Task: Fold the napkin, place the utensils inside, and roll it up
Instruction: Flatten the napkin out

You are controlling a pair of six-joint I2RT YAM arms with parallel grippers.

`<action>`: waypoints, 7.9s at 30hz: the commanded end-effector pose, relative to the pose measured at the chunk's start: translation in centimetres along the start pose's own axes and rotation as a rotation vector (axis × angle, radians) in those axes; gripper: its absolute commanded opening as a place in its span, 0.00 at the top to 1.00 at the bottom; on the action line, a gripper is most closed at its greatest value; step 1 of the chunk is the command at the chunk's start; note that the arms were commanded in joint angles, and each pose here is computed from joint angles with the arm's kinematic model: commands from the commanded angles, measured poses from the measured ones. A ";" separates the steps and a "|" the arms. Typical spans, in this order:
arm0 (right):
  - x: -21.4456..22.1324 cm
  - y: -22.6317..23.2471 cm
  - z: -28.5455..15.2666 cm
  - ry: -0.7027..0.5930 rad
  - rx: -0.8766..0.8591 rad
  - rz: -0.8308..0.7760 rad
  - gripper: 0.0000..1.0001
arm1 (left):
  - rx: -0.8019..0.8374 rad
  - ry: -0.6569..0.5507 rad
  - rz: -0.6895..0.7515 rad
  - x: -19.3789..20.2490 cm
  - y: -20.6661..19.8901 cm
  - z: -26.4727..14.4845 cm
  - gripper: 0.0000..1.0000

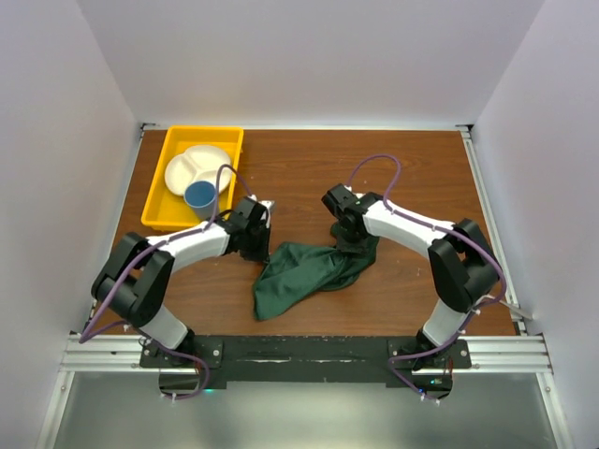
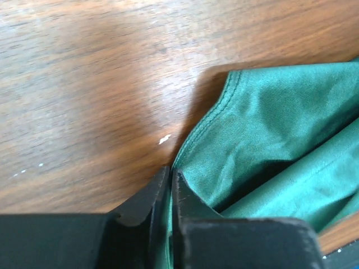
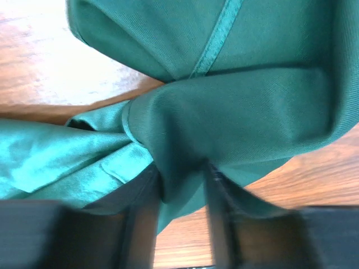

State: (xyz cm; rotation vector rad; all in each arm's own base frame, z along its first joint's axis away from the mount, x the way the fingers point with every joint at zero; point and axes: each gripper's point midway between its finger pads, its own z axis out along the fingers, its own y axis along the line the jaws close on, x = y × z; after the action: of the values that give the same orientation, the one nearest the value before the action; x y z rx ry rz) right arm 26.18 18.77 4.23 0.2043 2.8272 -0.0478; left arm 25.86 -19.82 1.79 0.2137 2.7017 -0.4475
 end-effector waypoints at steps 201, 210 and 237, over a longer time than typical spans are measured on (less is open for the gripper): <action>-4.5 -16.7 -4.0 0.062 0.079 0.138 0.02 | 0.287 -0.216 0.151 -10.8 -10.8 -8.6 0.37; -1.2 -17.2 0.2 0.161 0.111 0.214 0.11 | 0.252 -0.140 0.142 -3.4 -7.5 -10.1 0.38; -4.4 -7.1 -6.3 -0.188 -0.111 -0.068 0.02 | 0.047 -0.288 0.055 -6.0 -4.3 -13.2 0.38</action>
State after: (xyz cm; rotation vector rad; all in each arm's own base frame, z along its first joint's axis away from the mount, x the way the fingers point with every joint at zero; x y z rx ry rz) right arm 21.68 -0.37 8.70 0.8486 2.6476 -0.2112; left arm 23.86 -22.01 14.01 0.3605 2.4747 -0.6228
